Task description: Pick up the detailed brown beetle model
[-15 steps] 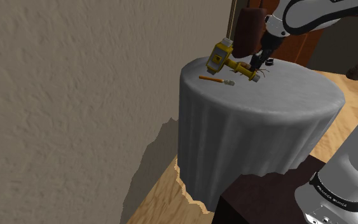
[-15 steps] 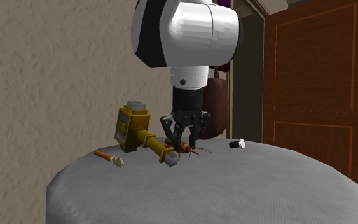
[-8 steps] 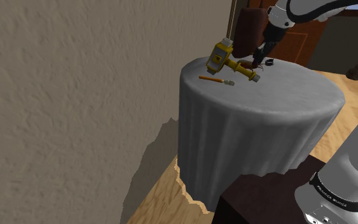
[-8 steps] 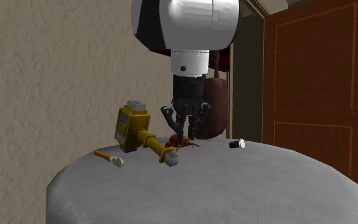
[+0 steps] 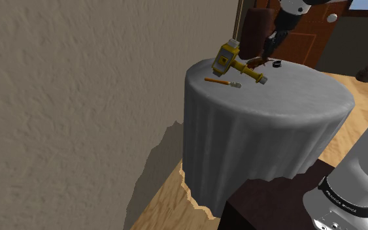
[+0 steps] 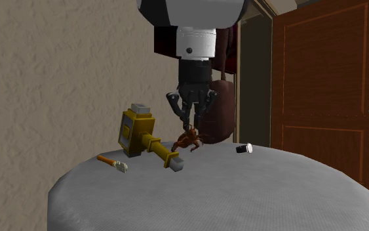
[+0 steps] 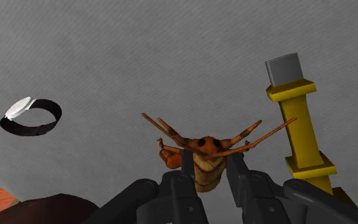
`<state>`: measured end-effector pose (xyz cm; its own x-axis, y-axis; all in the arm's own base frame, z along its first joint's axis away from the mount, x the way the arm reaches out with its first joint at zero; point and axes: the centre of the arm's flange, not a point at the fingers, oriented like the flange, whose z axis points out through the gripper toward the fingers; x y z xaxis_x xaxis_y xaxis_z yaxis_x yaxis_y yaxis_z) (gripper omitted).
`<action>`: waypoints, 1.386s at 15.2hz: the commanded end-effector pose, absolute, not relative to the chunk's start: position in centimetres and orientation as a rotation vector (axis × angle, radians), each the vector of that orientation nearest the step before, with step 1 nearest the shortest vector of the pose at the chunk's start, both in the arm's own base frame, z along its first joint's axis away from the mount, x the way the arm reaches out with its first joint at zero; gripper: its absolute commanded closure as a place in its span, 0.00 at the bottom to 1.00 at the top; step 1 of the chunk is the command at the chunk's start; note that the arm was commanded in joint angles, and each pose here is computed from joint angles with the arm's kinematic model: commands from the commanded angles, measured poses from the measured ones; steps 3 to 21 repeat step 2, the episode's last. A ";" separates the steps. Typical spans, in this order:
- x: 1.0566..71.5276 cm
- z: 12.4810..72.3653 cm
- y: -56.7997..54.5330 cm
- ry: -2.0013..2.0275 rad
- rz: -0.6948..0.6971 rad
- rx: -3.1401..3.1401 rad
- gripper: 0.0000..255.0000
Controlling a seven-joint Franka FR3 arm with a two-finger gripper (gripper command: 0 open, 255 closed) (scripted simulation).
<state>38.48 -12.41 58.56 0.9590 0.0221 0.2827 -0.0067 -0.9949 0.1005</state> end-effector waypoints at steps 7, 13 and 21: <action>38.5 59.2 -12.4 0.012 0.436 3.010 1.00; 38.5 59.2 -12.4 0.012 0.436 3.010 1.00; 38.5 59.2 -12.4 0.012 0.436 3.010 1.00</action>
